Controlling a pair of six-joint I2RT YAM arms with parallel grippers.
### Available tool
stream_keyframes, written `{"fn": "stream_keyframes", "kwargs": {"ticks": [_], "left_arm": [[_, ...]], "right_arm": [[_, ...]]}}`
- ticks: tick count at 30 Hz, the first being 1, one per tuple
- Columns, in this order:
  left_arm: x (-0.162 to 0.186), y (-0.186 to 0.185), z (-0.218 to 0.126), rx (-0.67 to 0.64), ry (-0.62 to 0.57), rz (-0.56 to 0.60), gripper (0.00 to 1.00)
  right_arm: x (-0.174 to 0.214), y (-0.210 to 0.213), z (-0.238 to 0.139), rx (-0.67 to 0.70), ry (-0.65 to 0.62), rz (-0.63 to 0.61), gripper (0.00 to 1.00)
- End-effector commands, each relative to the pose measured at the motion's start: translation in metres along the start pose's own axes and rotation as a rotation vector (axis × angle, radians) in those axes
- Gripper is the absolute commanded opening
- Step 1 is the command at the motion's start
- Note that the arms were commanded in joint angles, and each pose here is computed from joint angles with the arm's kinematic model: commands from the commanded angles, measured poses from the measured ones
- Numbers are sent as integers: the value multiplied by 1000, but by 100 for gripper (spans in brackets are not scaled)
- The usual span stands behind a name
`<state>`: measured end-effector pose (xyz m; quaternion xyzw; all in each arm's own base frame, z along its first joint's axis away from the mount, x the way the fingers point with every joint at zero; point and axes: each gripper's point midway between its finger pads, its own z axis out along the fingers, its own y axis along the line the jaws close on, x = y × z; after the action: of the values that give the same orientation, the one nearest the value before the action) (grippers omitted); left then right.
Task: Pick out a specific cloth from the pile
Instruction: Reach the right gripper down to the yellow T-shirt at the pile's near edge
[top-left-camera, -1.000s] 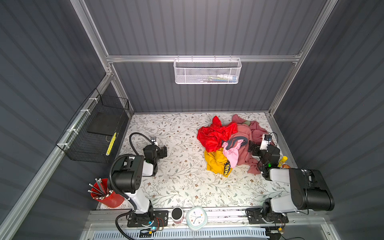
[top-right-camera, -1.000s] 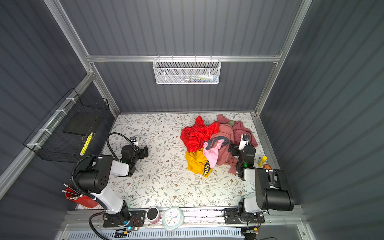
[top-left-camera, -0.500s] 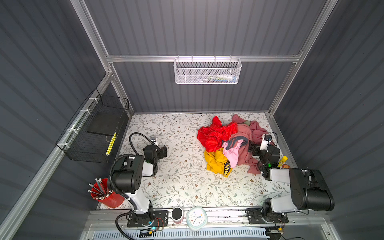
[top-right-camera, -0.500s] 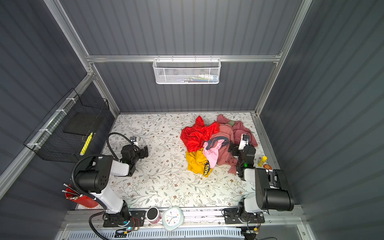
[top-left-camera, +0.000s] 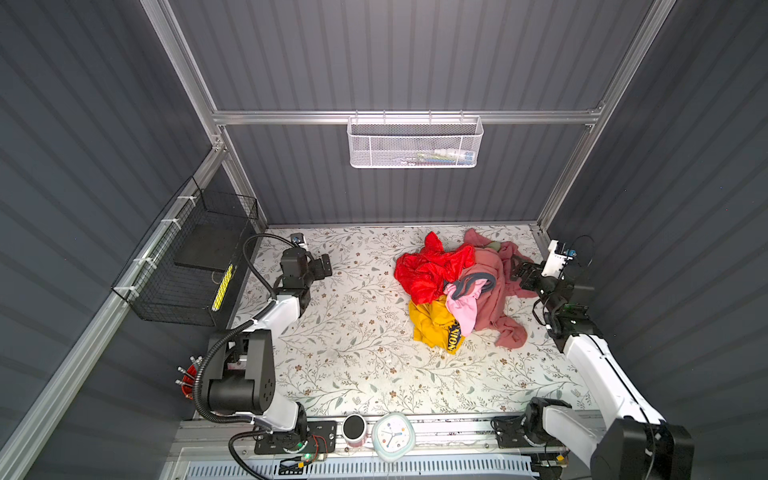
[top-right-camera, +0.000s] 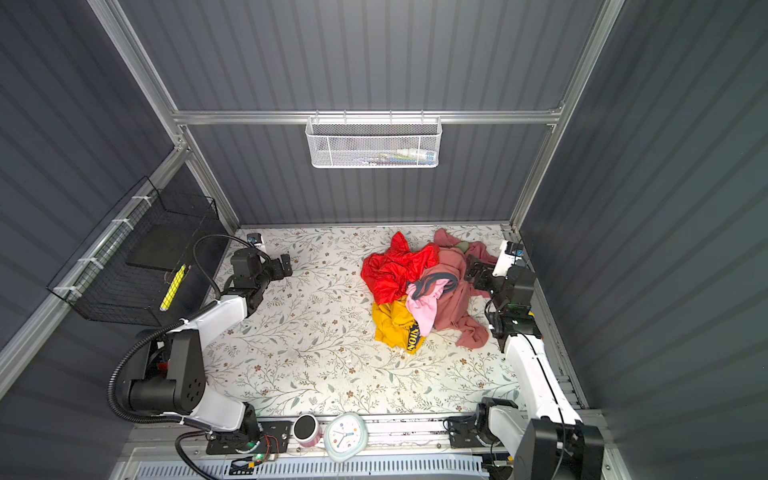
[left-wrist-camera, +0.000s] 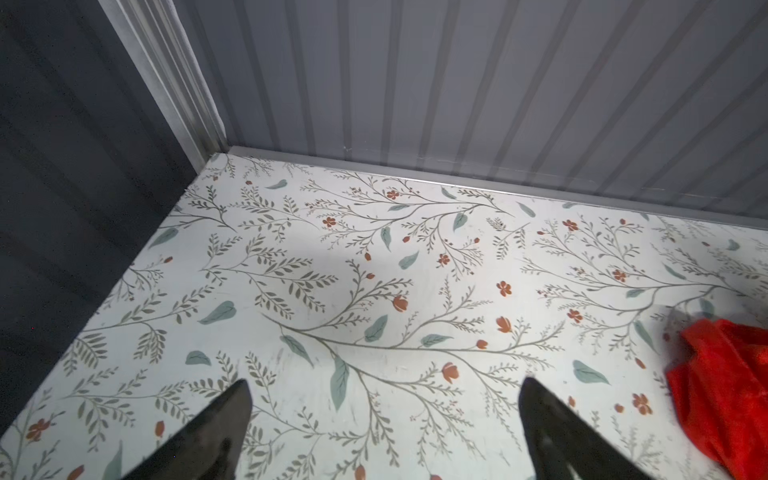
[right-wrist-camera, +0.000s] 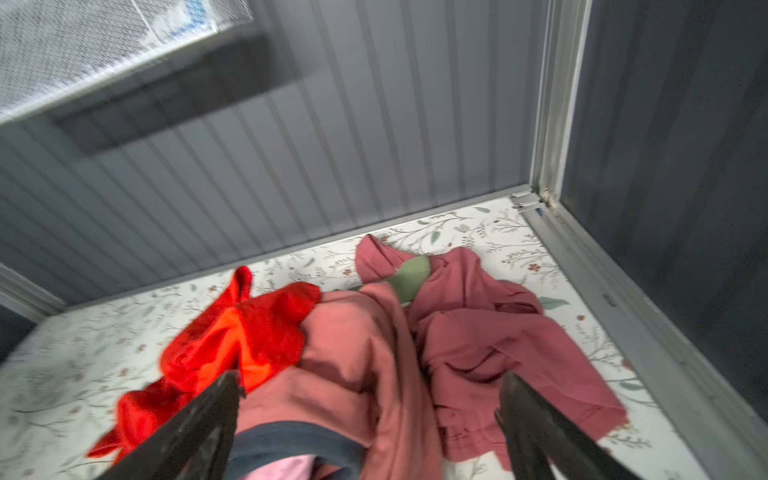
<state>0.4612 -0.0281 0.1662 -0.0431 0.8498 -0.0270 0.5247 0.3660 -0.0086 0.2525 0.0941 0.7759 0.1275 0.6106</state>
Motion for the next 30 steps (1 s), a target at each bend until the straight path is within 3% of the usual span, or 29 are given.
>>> {"fn": "stream_keyframes", "kwargs": {"ticks": [1, 3, 6, 14, 21, 27, 30], "left_arm": [[51, -27, 3, 50, 192, -22, 100], [59, -48, 4, 84, 213, 25, 100], [69, -65, 5, 114, 236, 47, 100], [88, -63, 2, 114, 243, -85, 100], [87, -57, -4, 88, 234, -87, 100], [86, -51, -9, 65, 227, -84, 100], [88, -49, -12, 56, 230, -85, 100]], "right_arm": [[44, 16, -9, -44, 191, 176, 93], [47, 35, -13, -74, 216, 156, 91], [59, 65, -20, -96, 286, 21, 91], [96, 123, -49, -149, 489, -404, 84], [142, 164, -66, -235, 635, -856, 80], [190, 198, -76, -359, 742, -1141, 75], [210, 209, -79, -393, 779, -1221, 74]]}}
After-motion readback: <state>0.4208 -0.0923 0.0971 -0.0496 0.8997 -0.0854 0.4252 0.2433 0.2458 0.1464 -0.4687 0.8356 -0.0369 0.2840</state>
